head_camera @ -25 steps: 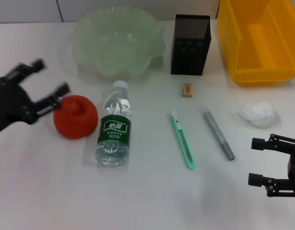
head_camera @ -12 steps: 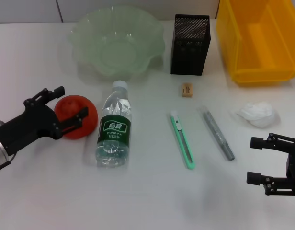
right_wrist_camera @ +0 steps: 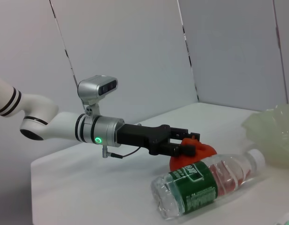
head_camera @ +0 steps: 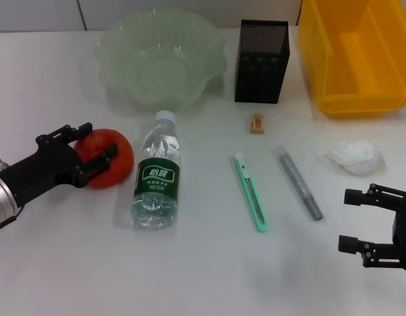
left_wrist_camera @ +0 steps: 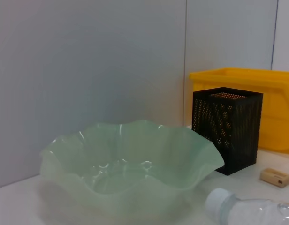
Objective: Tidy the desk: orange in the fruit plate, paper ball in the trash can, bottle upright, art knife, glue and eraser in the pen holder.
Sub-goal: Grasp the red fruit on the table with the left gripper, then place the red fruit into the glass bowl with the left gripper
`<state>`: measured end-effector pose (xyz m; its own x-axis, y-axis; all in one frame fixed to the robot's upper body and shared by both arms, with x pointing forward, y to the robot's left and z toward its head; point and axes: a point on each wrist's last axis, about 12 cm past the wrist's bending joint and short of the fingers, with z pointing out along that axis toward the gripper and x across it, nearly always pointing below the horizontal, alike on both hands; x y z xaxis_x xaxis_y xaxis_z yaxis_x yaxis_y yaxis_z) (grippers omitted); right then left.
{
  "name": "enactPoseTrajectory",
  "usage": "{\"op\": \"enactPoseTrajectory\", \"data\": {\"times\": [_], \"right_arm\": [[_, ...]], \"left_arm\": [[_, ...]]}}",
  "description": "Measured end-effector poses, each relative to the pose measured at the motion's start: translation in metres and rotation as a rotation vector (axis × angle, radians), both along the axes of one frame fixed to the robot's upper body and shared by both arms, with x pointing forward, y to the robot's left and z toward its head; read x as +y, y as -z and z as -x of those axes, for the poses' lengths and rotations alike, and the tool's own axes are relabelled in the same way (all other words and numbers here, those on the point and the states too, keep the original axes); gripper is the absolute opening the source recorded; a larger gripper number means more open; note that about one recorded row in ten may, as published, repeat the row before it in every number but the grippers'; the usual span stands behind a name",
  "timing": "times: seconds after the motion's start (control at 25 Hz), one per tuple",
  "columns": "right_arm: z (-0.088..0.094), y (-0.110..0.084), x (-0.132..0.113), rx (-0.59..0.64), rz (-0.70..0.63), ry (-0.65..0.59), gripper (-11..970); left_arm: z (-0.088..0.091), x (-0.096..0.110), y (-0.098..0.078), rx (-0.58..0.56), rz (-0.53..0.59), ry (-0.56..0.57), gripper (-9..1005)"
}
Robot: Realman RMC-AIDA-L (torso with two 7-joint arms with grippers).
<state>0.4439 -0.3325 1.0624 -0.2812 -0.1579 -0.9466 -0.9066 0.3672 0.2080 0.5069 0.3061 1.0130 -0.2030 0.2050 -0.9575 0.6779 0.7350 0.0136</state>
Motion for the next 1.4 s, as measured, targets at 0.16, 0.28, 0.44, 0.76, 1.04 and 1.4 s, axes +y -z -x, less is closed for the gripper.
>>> {"op": "enactPoseTrajectory", "data": {"times": [0.16,0.28,0.44,0.76,1.04,1.4], "right_arm": [[0.0,0.001,0.0,0.002,0.002,0.003,841],[0.0,0.001,-0.001,0.002,0.006,0.009,841],[0.0,0.001,-0.001,0.003,0.008,0.013,841],[-0.001,0.001,-0.002,-0.002,0.004,0.023,841],[-0.001,0.001,-0.002,0.0,0.002,0.023,840],[-0.002,0.0,-0.002,0.006,0.001,0.022,840]], "left_arm": [[-0.002,-0.001,0.0,0.004,-0.008,0.005,744],[-0.003,-0.001,0.0,0.006,-0.009,0.005,615],[-0.001,-0.004,0.0,0.009,0.002,0.022,438],[-0.009,0.007,-0.035,-0.1,0.158,0.023,193],[-0.057,-0.015,-0.079,-0.218,0.28,0.052,162],[-0.132,-0.092,-0.091,-0.171,0.183,-0.034,107]]}}
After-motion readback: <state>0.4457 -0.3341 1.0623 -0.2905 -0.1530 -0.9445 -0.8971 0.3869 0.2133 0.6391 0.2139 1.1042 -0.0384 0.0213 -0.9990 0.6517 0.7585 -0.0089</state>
